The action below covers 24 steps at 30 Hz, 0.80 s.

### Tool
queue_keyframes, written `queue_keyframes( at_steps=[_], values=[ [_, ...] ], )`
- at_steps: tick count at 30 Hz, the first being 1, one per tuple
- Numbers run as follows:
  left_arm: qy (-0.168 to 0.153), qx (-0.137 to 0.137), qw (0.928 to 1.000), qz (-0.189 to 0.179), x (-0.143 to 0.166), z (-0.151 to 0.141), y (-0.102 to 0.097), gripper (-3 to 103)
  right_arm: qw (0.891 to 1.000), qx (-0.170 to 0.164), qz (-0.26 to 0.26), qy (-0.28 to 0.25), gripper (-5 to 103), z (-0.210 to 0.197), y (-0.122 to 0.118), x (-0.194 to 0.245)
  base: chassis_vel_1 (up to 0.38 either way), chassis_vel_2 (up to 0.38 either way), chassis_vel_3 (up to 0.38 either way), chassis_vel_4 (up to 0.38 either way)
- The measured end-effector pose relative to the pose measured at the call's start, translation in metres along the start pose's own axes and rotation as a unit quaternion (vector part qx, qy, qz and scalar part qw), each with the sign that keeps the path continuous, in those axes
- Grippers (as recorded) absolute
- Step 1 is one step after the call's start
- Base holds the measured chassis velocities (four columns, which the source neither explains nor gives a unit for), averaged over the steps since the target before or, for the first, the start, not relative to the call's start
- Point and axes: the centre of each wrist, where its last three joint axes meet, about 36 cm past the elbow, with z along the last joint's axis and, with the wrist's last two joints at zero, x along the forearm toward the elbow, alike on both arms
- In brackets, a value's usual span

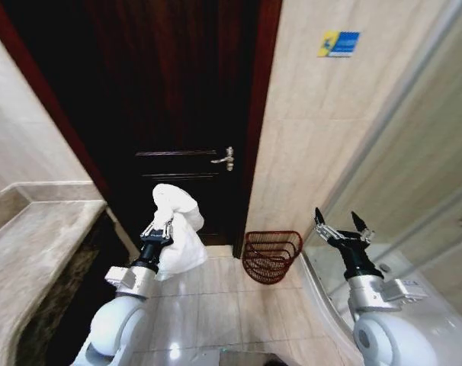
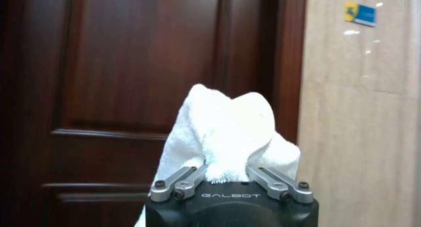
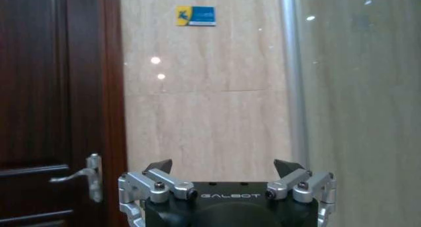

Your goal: Discard the used towel into the hamper.

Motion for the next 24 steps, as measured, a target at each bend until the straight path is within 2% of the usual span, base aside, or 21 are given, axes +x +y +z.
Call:
queue_keyframes(
  at_steps=[15, 24],
  values=[
    [-0.016, 0.001, 0.9999, -0.002, -0.0003, 0.0009, 0.0007, 11, 1.000, -0.001, -0.005, 0.000, 100, -0.0006, 0.0008, 0.0005, -0.126, -0.188, -0.098, -0.038],
    [-0.013, 0.005, 0.9999, -0.007, -0.0001, 0.0052, -0.0011, 11, 1.000, 0.001, 0.000, -0.006, 100, 0.0011, 0.0002, 0.0007, -0.032, -0.053, 0.025, 0.036]
  ],
)
